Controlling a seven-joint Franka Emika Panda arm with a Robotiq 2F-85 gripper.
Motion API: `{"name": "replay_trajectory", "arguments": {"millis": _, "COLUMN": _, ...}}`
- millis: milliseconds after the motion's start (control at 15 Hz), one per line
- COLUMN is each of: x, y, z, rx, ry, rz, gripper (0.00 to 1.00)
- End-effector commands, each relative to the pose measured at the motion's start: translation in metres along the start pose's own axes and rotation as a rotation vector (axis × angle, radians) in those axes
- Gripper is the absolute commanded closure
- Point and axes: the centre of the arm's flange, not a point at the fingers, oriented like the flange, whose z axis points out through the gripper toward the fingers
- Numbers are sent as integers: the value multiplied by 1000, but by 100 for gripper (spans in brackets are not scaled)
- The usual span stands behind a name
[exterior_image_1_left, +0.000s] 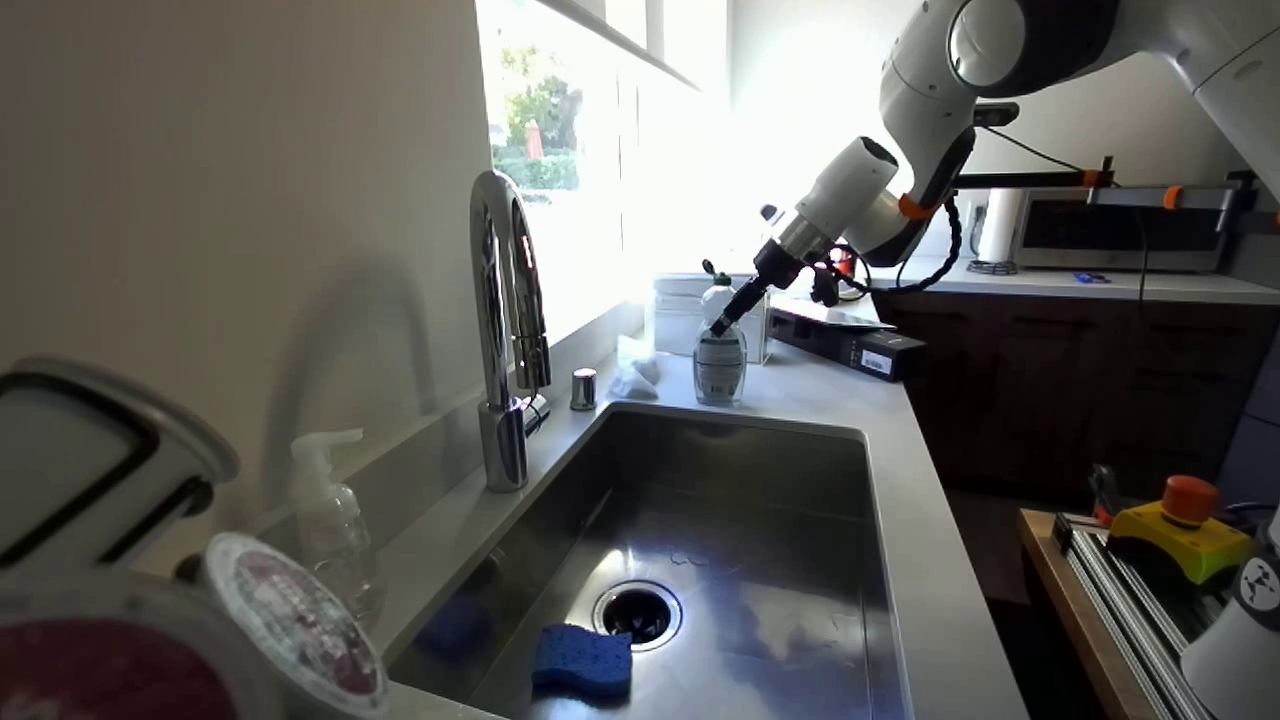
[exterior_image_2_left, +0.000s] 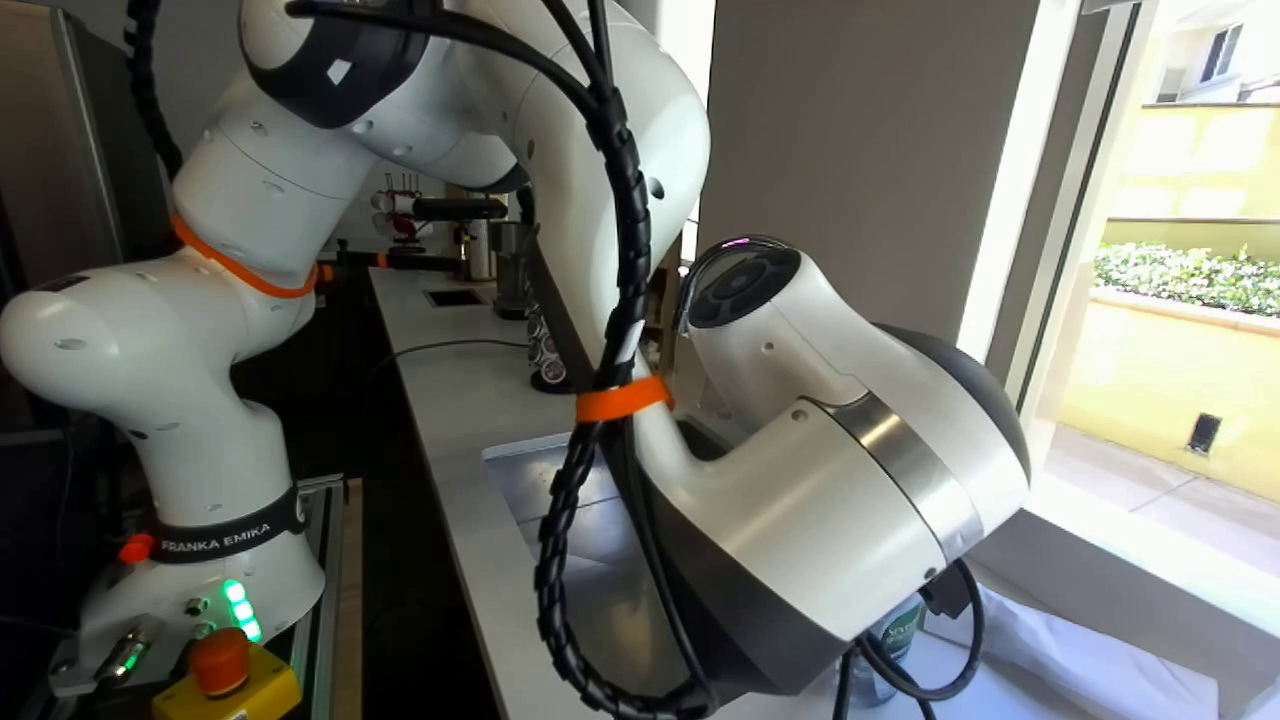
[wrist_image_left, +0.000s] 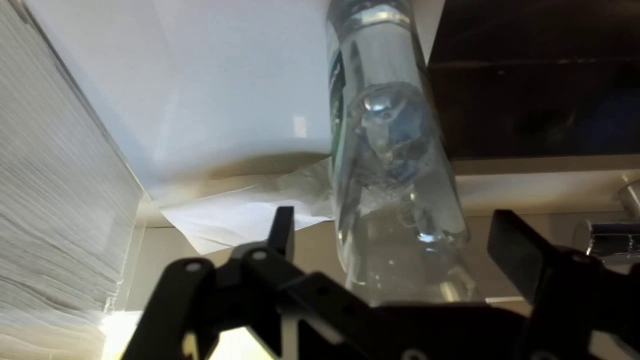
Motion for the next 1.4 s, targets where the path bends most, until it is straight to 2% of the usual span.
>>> {"name": "replay_trajectory", "arguments": {"millis": 0, "x": 7, "y": 7, "z": -8, "rx": 10, "ry": 8, "rz": -3, "gripper": 0}}
{"name": "replay_trajectory", "arguments": {"millis": 800, "x": 26, "y": 0, "z": -64, "rx": -66, "ry": -124, "rz": -230, "gripper": 0}}
{"name": "replay_trajectory", "arguments": {"millis": 1333, "x": 40, "y": -12, "z": -135, "rx": -109, "ry": -115, "rz": -382, "gripper": 0}}
